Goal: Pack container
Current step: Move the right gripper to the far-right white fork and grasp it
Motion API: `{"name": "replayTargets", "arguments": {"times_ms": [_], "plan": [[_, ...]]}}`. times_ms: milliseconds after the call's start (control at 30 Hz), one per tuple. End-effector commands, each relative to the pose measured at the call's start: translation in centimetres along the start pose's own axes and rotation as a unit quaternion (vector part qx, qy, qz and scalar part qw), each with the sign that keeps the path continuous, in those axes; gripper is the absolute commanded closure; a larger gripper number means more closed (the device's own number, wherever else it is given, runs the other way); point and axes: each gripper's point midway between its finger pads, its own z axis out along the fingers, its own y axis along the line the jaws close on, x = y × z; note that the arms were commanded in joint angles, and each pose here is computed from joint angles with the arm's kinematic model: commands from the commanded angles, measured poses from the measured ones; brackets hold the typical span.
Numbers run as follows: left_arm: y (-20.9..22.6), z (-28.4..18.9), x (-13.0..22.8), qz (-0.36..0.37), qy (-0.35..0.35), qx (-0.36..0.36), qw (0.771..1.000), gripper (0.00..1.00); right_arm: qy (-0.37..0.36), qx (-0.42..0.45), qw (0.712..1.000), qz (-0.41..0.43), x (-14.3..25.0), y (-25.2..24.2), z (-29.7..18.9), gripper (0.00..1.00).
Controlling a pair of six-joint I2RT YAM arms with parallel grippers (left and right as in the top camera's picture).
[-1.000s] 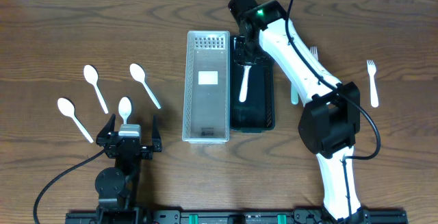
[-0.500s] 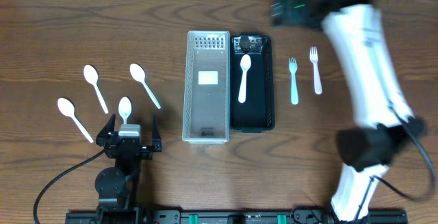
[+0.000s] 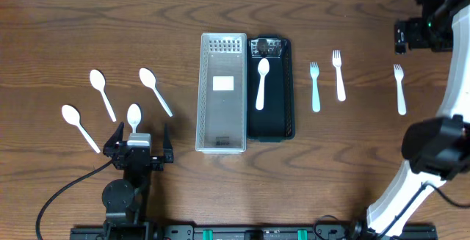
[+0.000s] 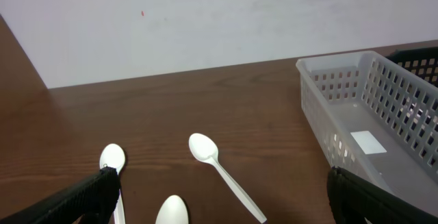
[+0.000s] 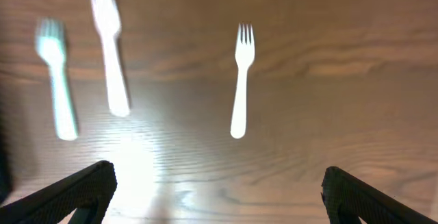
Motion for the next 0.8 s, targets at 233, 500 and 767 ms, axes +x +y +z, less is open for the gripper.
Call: {"name": "replayTargets", "arguments": {"times_ms": [233, 500, 767], "plan": [[-0.6, 0.1, 1.5, 0.006, 0.024, 0.015, 1.000, 0.02, 0.058, -0.066, 0.996, -0.016, 0.8, -2.5, 7.2, 0.01], [-0.6, 0.1, 1.5, 0.006, 0.024, 0.015, 1.000, 0.02, 0.132, -0.073, 0.988, -0.016, 2.1, -2.1, 13.5, 0.01], [-0.6, 0.1, 1.5, 0.006, 0.024, 0.015, 1.000, 0.02, 0.147, -0.077, 0.986, -0.022, 2.3, -2.2, 16.3, 0.01]]}}
